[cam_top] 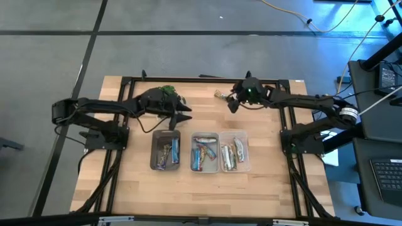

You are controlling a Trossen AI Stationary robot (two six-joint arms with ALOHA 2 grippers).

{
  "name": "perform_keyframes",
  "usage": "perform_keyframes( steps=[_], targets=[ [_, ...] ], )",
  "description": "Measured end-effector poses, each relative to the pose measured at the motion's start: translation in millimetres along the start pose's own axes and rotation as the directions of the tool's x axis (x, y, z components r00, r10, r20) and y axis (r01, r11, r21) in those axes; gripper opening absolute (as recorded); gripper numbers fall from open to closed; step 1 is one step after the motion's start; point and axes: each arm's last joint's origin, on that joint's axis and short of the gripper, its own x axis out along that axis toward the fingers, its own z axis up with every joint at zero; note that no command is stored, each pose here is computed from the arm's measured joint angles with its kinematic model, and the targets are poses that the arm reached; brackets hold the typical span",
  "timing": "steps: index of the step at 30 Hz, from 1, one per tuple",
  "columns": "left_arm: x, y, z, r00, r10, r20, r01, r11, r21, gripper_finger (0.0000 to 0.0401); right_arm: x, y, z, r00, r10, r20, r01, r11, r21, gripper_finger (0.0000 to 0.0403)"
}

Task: Pick and place Granola Bars by type
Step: Put the granola bar into the transparent bin

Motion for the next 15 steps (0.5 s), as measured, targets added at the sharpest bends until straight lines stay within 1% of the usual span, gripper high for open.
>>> perform_keyframes(
  steps=[2, 4, 7, 10, 12, 15],
  targets=[
    [-3.7, 2.7, 1.2, 1.000, 0.012, 0.013, -0.013, 1.000, 0.024, 0.0196, 6.4, -8.0, -1.2, 1.000, -0.026, -0.009, 0.026, 1.000, -0.001, 0.0280],
    [-5.2, 5.6, 2.1, 1.000, 0.024, 0.017, -0.025, 0.999, 0.043, 0.0196, 12.8, -15.2, -3.0, 0.999, -0.049, -0.021, 0.048, 0.999, -0.024, 0.0308],
    [-6.1, 8.5, 2.8, 0.999, 0.038, 0.021, -0.039, 0.996, 0.077, 0.0196, 24.1, -20.8, -4.1, 0.998, -0.066, -0.009, 0.066, 0.997, -0.032, 0.0340],
    [-6.5, 10.2, 3.0, 0.997, 0.068, 0.026, -0.070, 0.993, 0.099, 0.0196, 38.9, -21.8, -10.0, 0.997, -0.070, -0.029, 0.068, 0.996, -0.058, 0.0354],
    [-6.9, 11.8, 3.3, 0.995, 0.094, 0.031, -0.097, 0.990, 0.099, 0.0196, 51.6, -22.5, -17.9, 0.995, -0.073, -0.062, 0.070, 0.996, -0.057, 0.0357],
    [-7.6, 13.9, 3.5, 0.994, 0.105, 0.033, -0.107, 0.989, 0.097, 0.0196, 69.4, -24.9, -30.7, 0.990, -0.080, -0.114, 0.075, 0.996, -0.047, 0.0357]
  ],
)
